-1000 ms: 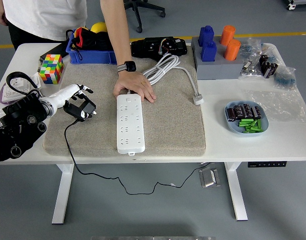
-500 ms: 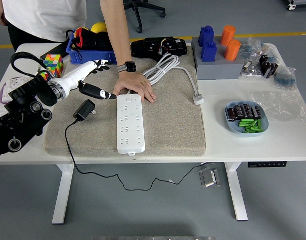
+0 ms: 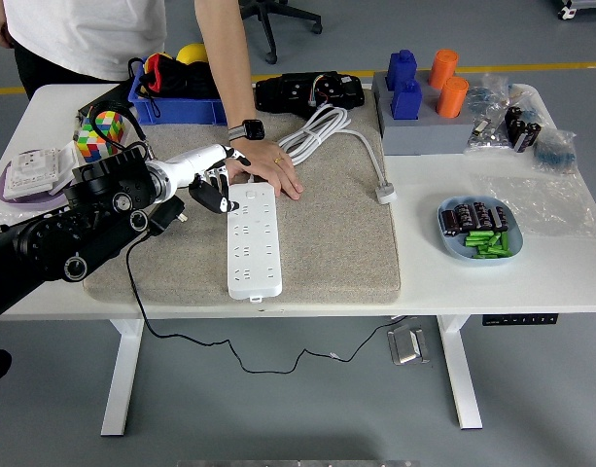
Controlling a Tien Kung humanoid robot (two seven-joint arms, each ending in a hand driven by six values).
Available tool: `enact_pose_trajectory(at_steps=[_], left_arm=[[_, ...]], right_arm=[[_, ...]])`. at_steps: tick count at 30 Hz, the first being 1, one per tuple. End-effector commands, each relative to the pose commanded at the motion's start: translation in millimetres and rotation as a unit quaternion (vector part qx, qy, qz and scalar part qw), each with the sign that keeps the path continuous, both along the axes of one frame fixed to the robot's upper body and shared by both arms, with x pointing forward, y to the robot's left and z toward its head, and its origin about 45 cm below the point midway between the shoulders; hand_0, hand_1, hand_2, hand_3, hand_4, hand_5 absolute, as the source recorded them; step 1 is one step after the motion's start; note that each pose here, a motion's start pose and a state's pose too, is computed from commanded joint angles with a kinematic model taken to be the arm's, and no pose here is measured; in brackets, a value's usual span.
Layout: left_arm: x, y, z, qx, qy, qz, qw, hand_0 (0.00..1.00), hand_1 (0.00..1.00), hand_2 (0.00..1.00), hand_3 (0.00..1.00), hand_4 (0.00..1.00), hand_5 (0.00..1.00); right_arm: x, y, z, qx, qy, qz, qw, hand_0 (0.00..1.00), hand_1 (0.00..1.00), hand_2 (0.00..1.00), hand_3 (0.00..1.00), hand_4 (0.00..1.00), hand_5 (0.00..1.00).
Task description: Pull the plug out,throw it away,press the button
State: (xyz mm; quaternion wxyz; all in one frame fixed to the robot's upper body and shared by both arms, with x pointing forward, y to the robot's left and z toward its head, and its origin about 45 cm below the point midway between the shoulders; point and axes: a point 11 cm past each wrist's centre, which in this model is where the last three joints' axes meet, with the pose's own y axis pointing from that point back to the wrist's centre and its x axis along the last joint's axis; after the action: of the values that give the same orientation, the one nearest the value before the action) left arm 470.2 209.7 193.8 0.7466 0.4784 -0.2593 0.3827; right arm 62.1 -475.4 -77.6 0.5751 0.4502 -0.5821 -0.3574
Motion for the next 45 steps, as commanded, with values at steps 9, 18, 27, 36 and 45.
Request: enact_pose_trajectory(at_steps=[9,18,27,36,45], left_arm=[[-1.8,-9.6,-7.1,0.014,0.033,0.008,0.999,0.069,0.014,0.129,0.748,0.002,0.002],[0.4,-15.9,-12.7,0.028,0.044,0.012,0.999,0.070,0.013,0.131,0.762,0.002,0.002],[2.3,-15.5,-17.6,0.045,0.043,0.023,0.998,0.069,0.013,0.131,0.777,0.002,0.002],[4.3,-14.3,-21.0,0.067,0.044,0.027,0.996,0.069,0.012,0.130,0.777,0.002,0.002],[-0.5,-23.8,-26.7,0.072,0.048,0.013,0.996,0.069,0.011,0.130,0.772,0.002,0.002]], right_arm=[[-2.0,-0.9,-0.1,-0.001,0.003,0.001,1.000,0.767,0.729,0.724,0.713,0.883,0.658],[0.8,-0.4,0.3,0.000,0.001,0.003,1.000,0.767,0.729,0.724,0.713,0.883,0.658],[-2.8,-0.3,-0.5,0.000,0.005,0.003,1.000,0.767,0.729,0.724,0.713,0.883,0.658],[-0.8,-0.1,-0.2,0.000,0.004,0.004,1.000,0.767,0.729,0.724,0.713,0.883,0.658],[-1.3,0.0,-0.4,0.000,0.004,0.005,1.000,0.767,0.729,0.724,0.713,0.883,0.658]])
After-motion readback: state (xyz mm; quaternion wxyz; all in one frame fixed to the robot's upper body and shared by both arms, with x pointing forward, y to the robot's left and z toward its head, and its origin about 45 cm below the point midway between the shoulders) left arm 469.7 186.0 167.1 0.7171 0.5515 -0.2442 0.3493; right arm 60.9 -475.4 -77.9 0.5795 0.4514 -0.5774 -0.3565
